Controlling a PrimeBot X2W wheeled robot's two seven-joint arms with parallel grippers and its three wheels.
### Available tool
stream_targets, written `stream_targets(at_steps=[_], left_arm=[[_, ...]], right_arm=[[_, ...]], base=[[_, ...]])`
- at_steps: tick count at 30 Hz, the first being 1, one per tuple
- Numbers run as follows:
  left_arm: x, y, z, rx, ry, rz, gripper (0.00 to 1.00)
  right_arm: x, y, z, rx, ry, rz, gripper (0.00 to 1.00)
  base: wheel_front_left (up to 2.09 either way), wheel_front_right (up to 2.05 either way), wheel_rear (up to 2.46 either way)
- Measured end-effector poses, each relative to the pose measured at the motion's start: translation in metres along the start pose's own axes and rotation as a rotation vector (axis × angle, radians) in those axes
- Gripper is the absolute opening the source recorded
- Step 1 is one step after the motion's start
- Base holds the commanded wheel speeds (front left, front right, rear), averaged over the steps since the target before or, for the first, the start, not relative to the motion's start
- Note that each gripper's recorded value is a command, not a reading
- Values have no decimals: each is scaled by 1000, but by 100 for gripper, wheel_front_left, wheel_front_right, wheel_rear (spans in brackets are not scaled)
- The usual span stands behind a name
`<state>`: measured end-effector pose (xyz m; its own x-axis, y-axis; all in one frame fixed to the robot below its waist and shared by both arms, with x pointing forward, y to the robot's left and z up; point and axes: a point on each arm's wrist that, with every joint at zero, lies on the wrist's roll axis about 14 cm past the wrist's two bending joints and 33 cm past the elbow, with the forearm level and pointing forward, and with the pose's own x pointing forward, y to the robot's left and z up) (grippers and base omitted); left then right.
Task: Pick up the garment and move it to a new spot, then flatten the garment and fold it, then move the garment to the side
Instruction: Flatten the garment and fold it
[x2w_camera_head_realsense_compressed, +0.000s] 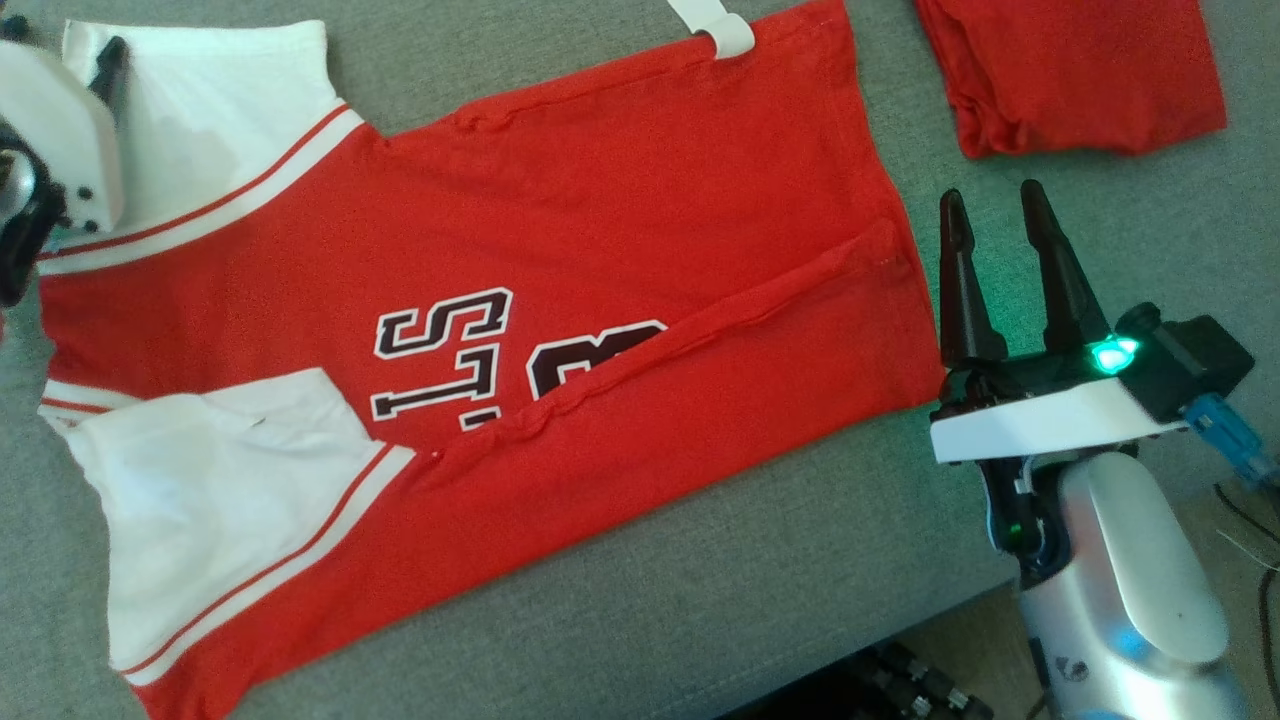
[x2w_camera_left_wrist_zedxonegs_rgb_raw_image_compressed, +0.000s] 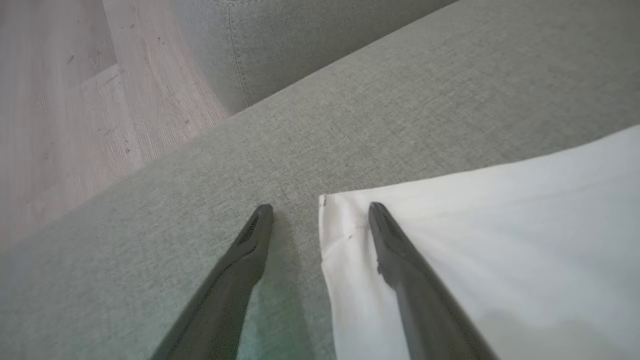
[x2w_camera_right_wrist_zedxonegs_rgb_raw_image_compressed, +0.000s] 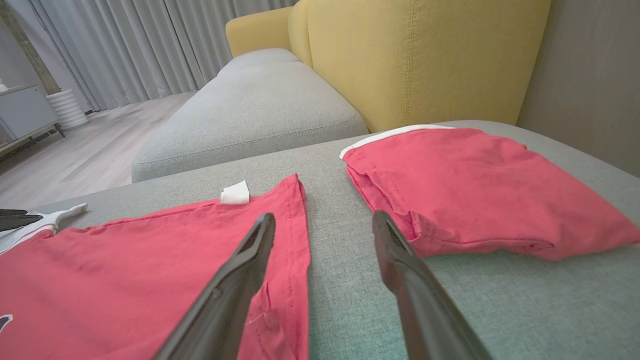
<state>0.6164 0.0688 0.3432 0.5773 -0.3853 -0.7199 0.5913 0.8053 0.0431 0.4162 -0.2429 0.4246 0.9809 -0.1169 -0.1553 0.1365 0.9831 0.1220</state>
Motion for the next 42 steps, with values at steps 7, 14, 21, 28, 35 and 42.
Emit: stream_targets(at_steps=[7, 14, 21, 28, 35, 42], left_arm=[[-10, -17, 1, 16, 27, -63, 0], [-37, -14, 9, 51, -84, -36, 0], [-82, -19, 54, 126, -331, -28, 0], [-119, -34, 67, 149, -477, -34, 0], [-153, -51, 48, 162, -518, -35, 0], [-175, -70, 38, 151, -554, -45, 0]], right_arm=[[2, 4, 2, 2, -6, 11, 100], [3, 3, 5, -61, -7, 16, 100], [16, 7, 40, -103, -90, 29, 100], [21, 7, 51, -125, -90, 21, 100], [31, 13, 54, -152, -34, 25, 100], [66, 27, 58, -222, 93, 52, 100]], base=[[0, 0, 0], [0, 0, 0], [0, 0, 0], [0, 0, 0], [0, 0, 0], [0, 0, 0]])
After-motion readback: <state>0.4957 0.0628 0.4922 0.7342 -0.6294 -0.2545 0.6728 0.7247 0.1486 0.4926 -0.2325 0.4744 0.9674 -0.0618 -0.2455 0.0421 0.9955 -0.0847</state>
